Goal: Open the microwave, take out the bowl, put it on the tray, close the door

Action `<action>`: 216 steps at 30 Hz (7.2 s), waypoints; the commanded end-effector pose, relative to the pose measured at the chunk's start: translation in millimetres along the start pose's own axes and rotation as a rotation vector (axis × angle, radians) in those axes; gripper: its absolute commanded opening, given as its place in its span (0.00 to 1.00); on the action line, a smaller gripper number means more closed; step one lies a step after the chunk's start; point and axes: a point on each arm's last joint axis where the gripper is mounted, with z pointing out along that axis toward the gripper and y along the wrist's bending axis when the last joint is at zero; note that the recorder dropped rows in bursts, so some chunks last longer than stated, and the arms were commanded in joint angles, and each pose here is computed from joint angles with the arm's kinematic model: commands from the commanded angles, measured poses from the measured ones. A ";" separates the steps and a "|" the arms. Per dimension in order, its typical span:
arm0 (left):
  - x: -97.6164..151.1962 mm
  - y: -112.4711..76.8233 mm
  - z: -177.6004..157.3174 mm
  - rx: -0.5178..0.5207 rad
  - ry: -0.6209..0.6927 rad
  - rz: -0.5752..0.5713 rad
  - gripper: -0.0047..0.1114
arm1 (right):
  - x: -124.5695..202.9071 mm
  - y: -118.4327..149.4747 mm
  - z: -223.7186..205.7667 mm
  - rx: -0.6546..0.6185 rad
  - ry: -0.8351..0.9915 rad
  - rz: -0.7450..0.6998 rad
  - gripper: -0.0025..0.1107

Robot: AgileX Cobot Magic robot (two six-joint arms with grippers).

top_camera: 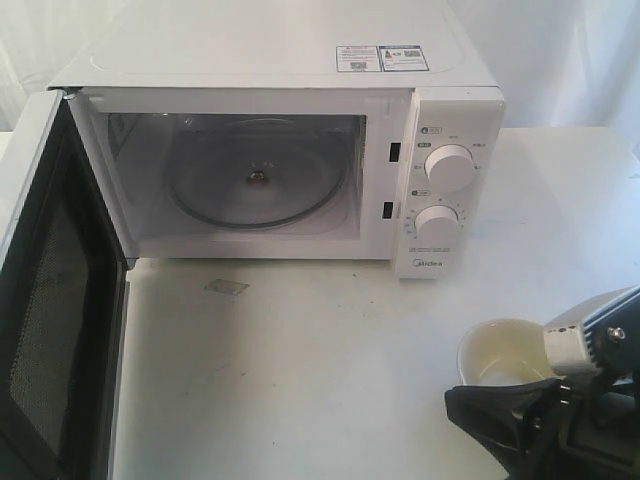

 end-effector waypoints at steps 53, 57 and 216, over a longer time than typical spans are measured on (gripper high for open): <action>-53.5 -32.9 99.1 0.530 0.104 0.390 0.04 | -0.8 -0.5 -0.5 0.000 -0.026 -0.003 0.02; -55.4 -38.4 106.4 0.581 0.078 0.403 0.04 | -0.8 -0.5 -0.5 0.000 -0.026 -0.003 0.02; -9.2 -60.5 62.8 0.656 -0.127 0.408 0.04 | -93.1 52.9 113.4 0.474 -0.687 -0.082 0.02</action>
